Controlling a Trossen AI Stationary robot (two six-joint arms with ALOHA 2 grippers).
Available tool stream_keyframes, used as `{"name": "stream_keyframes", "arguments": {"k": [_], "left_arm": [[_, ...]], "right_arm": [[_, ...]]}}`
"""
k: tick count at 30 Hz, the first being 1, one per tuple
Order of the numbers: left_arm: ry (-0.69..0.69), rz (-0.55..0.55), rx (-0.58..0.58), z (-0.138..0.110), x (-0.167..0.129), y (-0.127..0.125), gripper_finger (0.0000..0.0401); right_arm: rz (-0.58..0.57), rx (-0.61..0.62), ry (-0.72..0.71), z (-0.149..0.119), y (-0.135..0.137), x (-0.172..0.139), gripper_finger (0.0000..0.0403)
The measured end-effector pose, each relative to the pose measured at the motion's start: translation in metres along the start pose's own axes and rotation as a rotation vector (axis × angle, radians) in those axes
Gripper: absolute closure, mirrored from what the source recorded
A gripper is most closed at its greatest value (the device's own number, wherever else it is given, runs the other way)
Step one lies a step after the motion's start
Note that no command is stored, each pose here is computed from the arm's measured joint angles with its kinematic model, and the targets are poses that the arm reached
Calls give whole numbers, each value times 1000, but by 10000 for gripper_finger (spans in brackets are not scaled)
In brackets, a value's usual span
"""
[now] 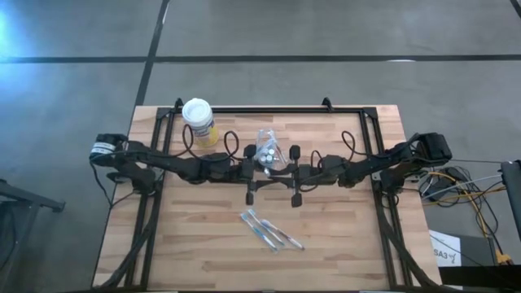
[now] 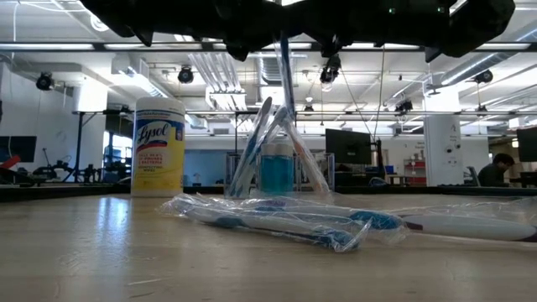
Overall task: Pick & Place toothbrushing station
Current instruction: Put the blue toothbrush into the left section of the transparent organizer
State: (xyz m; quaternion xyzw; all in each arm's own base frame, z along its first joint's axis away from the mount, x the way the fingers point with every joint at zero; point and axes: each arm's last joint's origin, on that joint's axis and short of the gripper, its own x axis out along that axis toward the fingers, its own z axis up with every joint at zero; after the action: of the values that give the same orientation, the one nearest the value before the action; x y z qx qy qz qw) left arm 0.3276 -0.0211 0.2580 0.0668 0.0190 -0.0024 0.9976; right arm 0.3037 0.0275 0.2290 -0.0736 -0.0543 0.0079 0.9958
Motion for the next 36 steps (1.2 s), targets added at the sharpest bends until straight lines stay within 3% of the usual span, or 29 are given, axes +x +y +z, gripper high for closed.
{"name": "stream_keyframes", "arguments": {"k": [19, 25, 33, 36], "left_arm": [[49, -7, 22, -1, -5, 0, 211], [46, -7, 26, -1, -4, 0, 254], [45, -18, 53, -1, -4, 0, 376], [49, -26, 62, -1, -5, 0, 376]], "right_arm": [[-7, 1, -8, 3, -1, -4, 389], [-7, 1, -7, 3, -1, -4, 389], [-7, 4, -6, 2, -1, -4, 389], [-6, 4, -4, 2, -1, -4, 389]]}}
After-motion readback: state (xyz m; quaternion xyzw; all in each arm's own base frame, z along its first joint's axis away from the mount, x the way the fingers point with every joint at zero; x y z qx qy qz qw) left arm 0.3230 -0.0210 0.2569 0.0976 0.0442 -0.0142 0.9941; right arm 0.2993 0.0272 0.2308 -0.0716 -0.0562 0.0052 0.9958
